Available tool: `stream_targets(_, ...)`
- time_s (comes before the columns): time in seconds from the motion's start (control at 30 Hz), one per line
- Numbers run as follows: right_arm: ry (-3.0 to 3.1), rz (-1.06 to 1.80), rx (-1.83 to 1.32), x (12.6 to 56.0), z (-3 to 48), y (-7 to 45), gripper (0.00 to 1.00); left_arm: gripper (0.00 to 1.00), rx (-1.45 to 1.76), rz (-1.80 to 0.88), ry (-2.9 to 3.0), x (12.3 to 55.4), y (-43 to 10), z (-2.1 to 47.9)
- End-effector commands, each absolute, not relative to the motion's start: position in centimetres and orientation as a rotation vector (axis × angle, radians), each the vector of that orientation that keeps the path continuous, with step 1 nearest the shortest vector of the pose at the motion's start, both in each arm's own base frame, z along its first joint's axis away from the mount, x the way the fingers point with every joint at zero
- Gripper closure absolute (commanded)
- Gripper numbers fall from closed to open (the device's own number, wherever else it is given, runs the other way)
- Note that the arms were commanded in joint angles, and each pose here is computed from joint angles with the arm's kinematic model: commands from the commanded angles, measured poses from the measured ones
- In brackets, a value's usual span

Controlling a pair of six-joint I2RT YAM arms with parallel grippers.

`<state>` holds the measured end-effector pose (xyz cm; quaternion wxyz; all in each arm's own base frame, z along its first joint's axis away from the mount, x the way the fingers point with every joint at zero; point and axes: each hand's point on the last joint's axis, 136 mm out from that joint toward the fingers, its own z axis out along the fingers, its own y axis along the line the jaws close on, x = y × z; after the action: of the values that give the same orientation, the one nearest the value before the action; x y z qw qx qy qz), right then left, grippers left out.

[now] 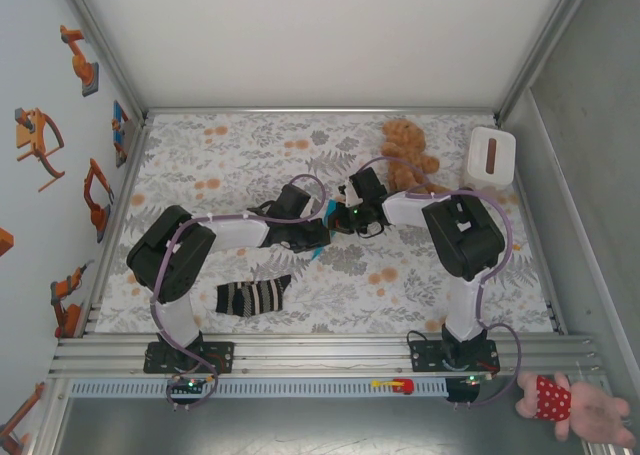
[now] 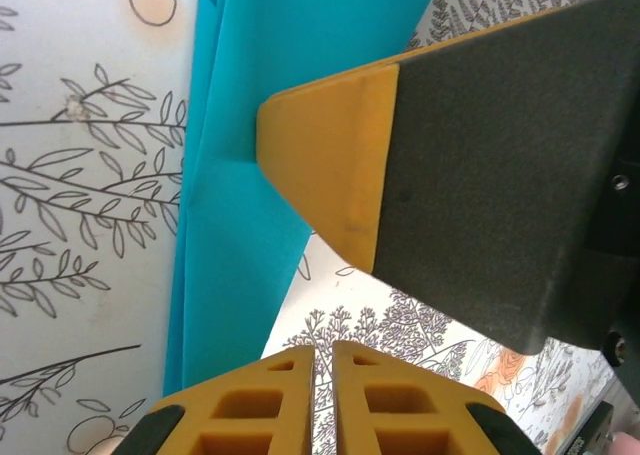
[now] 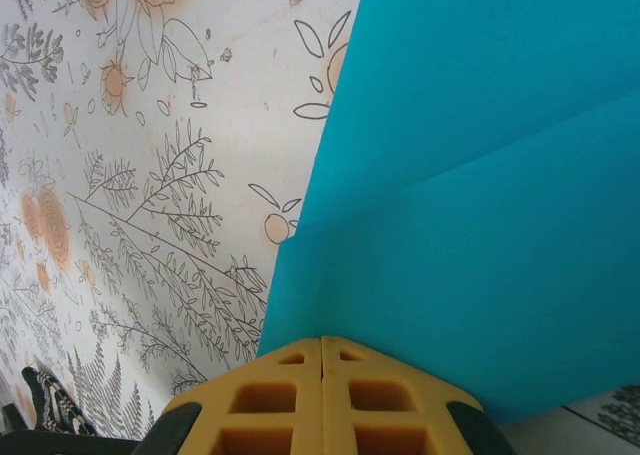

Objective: Fold a paper plane with a square sheet of paper (pick it up from the middle)
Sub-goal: Fold the wing for the fifth time at the center of the table.

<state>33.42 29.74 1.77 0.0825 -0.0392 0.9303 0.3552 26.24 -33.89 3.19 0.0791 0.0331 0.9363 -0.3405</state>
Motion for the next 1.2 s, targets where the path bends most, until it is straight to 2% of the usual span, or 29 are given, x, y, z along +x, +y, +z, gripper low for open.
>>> stream_targets(0.0,2.88,0.952,-0.076,32.5,-1.2,28.5,1.0,0.87,0.126,-0.986,2.843,25.3,-33.1,2.9)
stream_targets(0.8,2.986,0.848,-0.069,31.3,-3.4,27.2,1.0,0.9,0.084,-0.899,2.957,23.9,-30.9,-0.7)
stream_targets(1.17,3.07,0.722,-0.064,30.2,-4.9,25.6,1.0,0.92,0.024,-1.005,3.011,21.5,-29.6,-2.0)
